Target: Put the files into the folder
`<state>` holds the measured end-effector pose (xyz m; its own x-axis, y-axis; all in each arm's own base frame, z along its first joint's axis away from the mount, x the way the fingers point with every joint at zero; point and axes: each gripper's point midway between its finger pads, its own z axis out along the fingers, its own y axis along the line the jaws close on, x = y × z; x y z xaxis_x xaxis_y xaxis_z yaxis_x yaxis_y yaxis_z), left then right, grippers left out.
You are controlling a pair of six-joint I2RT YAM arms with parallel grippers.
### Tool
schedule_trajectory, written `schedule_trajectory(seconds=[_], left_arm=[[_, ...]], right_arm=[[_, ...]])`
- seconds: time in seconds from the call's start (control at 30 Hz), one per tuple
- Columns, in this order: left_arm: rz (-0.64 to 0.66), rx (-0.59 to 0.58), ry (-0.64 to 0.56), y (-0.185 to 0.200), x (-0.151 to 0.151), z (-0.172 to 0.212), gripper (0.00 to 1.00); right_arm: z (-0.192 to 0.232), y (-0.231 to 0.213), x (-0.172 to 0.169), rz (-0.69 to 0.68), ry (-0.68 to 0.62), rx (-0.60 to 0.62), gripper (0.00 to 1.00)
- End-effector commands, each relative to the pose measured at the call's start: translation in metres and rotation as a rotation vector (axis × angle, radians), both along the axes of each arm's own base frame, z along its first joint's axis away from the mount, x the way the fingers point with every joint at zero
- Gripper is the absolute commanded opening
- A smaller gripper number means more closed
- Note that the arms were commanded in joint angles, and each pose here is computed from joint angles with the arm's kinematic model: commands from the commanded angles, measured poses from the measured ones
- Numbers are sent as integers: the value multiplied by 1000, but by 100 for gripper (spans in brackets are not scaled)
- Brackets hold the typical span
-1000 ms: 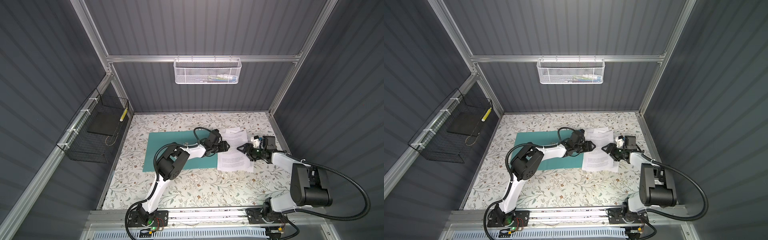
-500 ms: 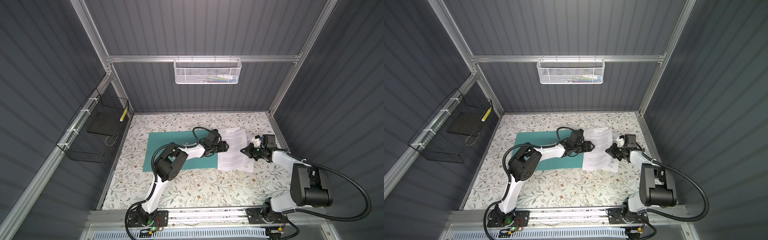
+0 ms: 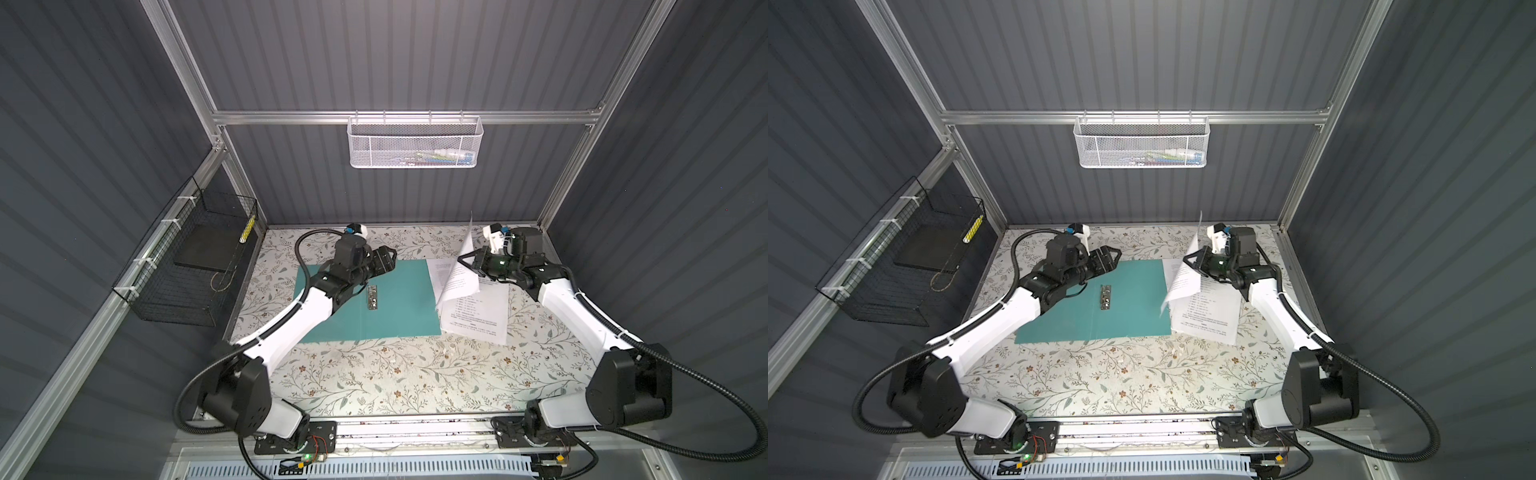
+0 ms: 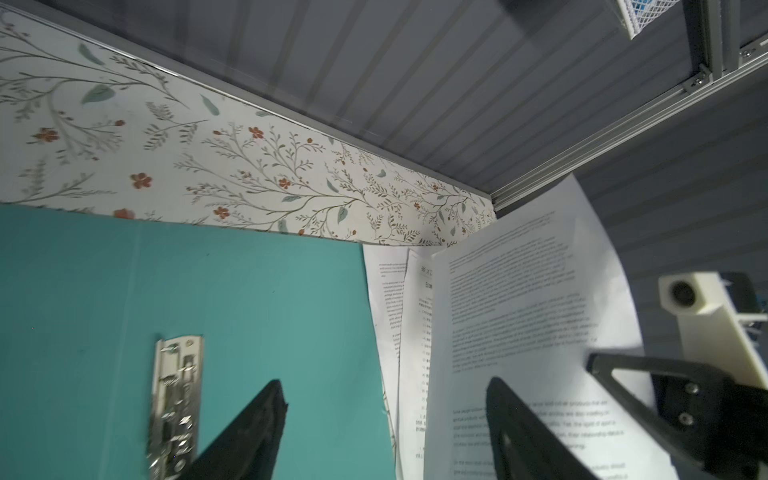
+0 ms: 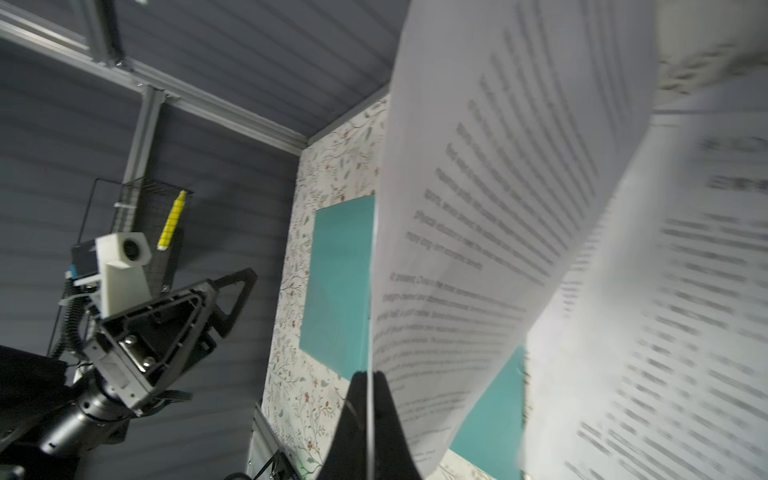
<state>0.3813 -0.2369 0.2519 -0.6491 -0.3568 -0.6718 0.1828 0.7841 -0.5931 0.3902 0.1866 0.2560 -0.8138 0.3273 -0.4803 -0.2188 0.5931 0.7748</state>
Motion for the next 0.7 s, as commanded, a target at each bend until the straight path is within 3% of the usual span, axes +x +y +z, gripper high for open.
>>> schedule_trajectory(seconds=[0.0,0.17,0.37,0.67], left_arm=[[82,96,76,34,-16,-29,77],[223,153,43,71,-25,-19,79],[441,206,-108,128,-36,14,89],[383,198,-70,141,-16,18,87]], right_arm=[[31,35,8,82,-31,71,0],[65,84,23,195,-79,116,0],[71,120,35,257,-78,132,0],[-7,164,58,227,41,129,0]])
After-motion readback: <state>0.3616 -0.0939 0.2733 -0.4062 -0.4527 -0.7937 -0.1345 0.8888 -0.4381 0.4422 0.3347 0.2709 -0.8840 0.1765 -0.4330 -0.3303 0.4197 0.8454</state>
